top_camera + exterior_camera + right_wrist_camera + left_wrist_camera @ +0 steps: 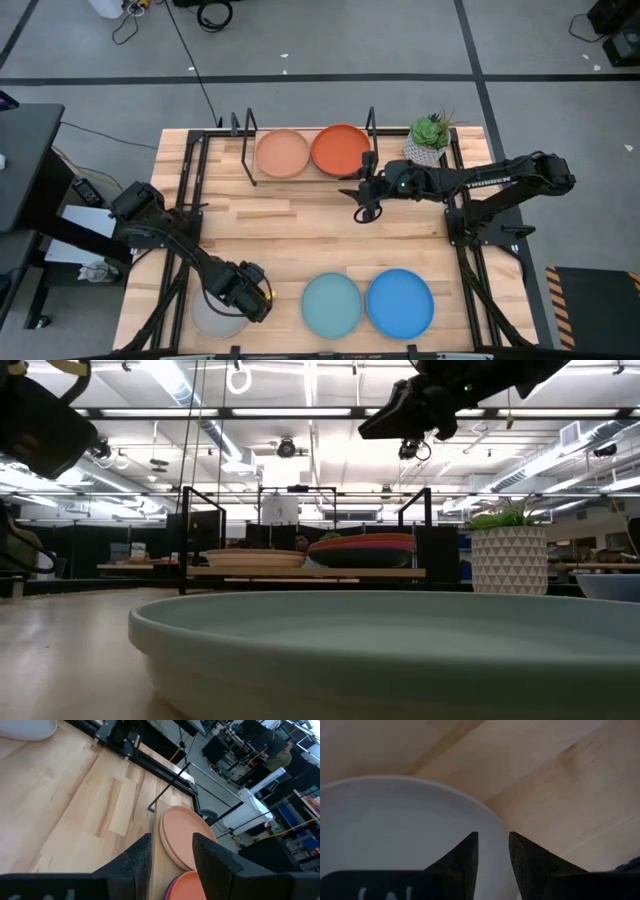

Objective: Place and stack plates onto a shelf
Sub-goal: Stack the gray plate on top of the brown plate on the shelf

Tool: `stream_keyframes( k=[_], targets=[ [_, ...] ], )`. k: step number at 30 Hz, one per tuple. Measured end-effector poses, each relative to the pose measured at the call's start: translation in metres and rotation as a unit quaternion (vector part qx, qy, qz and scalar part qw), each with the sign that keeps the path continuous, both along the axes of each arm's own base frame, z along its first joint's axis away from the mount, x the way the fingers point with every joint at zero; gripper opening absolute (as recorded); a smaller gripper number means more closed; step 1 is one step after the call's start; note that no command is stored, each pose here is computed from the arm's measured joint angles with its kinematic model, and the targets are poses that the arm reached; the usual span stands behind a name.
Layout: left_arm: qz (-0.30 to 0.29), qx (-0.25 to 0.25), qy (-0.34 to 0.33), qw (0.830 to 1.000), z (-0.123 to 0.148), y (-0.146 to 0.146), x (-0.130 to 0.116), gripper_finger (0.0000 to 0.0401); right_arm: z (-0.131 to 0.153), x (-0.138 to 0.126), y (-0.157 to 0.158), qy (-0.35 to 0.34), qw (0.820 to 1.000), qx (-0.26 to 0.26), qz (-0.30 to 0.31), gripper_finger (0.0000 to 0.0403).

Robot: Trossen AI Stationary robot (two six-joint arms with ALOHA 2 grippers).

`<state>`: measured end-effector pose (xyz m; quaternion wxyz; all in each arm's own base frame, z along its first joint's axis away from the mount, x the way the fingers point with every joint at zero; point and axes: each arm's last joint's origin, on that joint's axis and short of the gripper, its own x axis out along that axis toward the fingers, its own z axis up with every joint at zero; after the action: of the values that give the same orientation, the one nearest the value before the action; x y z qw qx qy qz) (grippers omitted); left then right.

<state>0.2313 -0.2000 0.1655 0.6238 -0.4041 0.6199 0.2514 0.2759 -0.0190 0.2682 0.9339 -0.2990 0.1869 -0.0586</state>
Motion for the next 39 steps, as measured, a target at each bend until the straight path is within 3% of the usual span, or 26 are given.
stream_keyframes(
  k=[7, 13, 29, 33, 39],
  targets=[
    [0.012, -0.019, -0.032, 0.999, -0.004, -0.004, 0.01, 0.0116, -0.001, 0.0, -0.004, 0.002, 1.0, 0.005, 0.0, 0.0147],
    [0.035, -0.017, -0.008, 0.999, -0.006, -0.001, 0.009, 0.0116, -0.001, -0.001, -0.004, 0.005, 1.0, 0.011, -0.001, 0.0147],
    [-0.003, -0.026, 0.0, 1.0, -0.009, 0.005, 0.015, 0.0116, -0.001, -0.001, -0.004, 0.003, 1.0, 0.014, 0.001, 0.0147],
    [-0.07, -0.039, 0.011, 0.997, -0.01, 0.005, 0.012, 0.0116, -0.001, 0.0, -0.004, 0.0, 1.0, 0.019, 0.015, 0.0147],
    [-0.147, 0.002, 0.092, 0.985, -0.009, 0.018, -0.004, 0.0116, 0.002, 0.0, -0.004, -0.012, 0.999, 0.02, 0.021, 0.0147]
  ],
)
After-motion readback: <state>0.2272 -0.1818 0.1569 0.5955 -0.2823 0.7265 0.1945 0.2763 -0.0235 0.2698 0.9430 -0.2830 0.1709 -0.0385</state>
